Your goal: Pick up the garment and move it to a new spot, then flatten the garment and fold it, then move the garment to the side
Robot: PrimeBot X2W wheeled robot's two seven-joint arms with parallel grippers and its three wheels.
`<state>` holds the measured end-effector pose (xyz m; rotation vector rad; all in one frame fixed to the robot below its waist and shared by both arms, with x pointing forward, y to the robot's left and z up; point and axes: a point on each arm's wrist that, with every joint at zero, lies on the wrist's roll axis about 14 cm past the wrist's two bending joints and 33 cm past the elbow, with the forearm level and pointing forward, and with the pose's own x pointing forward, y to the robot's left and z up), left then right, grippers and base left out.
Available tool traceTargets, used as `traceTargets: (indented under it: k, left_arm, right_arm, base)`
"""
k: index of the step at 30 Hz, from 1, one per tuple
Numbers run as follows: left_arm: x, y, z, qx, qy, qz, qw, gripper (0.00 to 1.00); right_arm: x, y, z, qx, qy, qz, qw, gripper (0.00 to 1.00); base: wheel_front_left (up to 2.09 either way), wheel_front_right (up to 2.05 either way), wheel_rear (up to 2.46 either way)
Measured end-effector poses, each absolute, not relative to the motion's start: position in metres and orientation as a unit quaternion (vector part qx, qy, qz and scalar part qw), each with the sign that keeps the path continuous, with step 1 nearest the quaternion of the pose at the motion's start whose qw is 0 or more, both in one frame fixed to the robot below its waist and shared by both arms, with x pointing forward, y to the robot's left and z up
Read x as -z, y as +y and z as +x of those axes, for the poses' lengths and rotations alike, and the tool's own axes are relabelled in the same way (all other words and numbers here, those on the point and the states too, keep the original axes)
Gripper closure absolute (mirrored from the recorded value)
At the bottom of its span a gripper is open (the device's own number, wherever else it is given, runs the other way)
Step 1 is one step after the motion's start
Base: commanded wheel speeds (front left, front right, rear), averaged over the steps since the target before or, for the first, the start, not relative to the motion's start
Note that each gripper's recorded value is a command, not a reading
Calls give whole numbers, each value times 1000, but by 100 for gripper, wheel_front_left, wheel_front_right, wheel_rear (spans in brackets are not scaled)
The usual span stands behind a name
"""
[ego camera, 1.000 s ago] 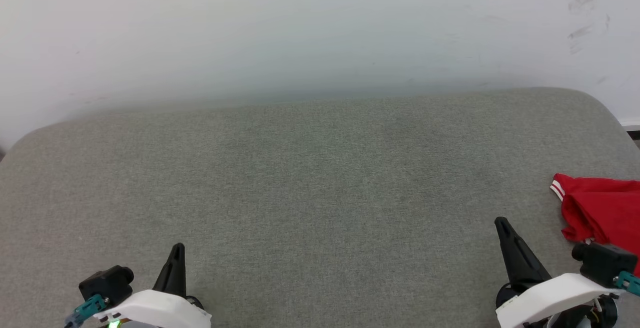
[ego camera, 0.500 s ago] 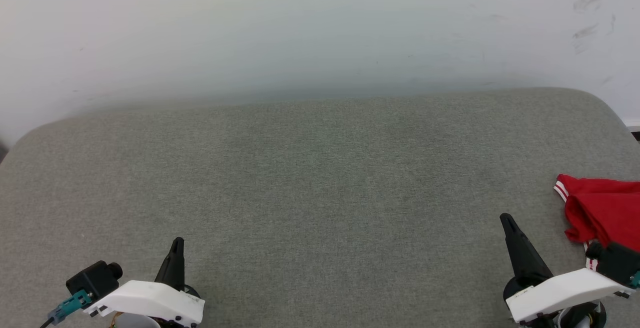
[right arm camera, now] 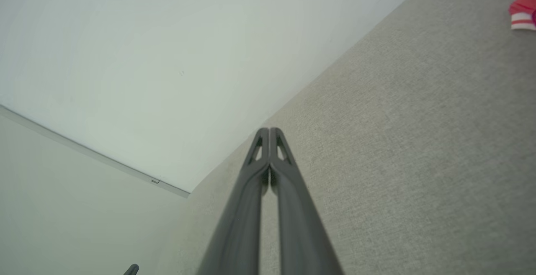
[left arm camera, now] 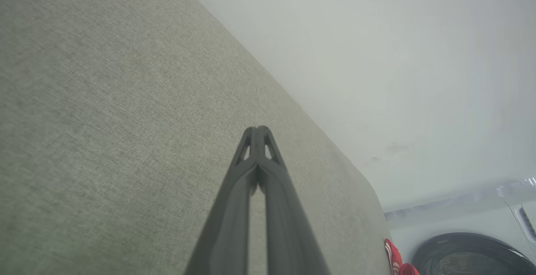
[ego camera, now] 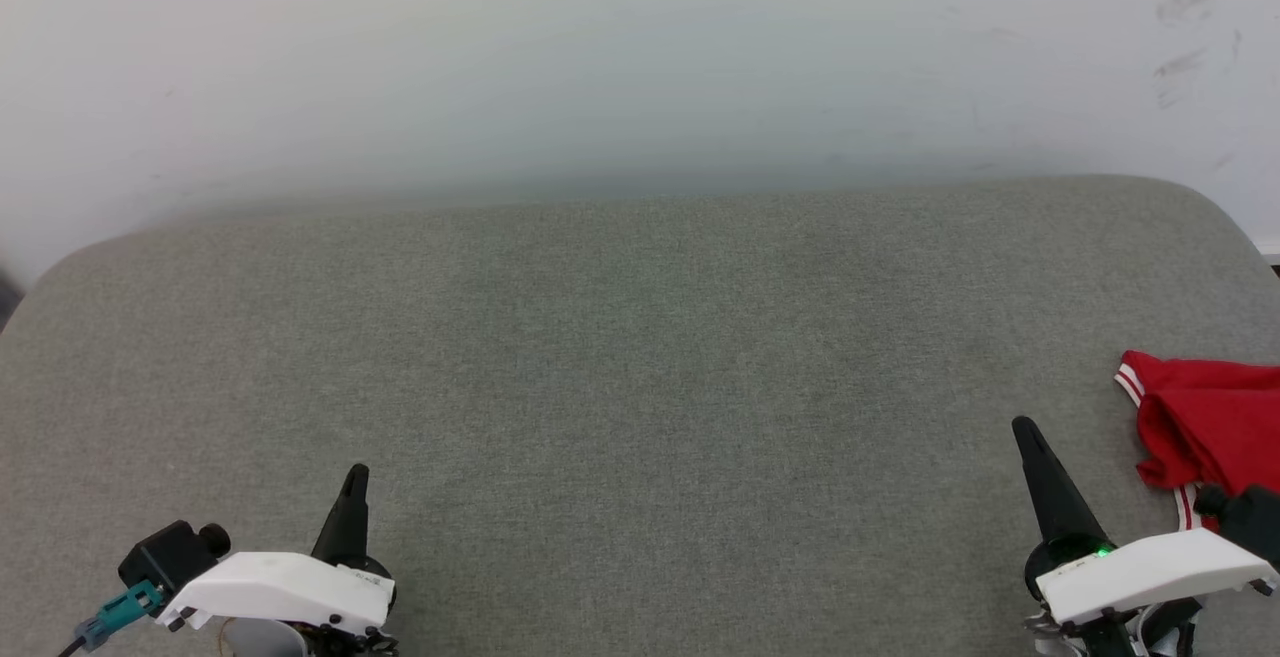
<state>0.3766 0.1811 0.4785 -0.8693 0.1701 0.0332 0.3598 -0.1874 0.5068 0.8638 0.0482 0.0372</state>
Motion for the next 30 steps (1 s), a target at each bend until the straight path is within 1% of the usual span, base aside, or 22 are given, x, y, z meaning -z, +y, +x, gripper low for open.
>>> traceTargets:
  k: [30]
  left_arm:
    - [-489, 186, 384, -15, 60, -563, 824, 100]
  right_arm:
    - [-507, -194, 372, -6, 14, 559, 829, 100]
  base:
    - [0, 0, 0]
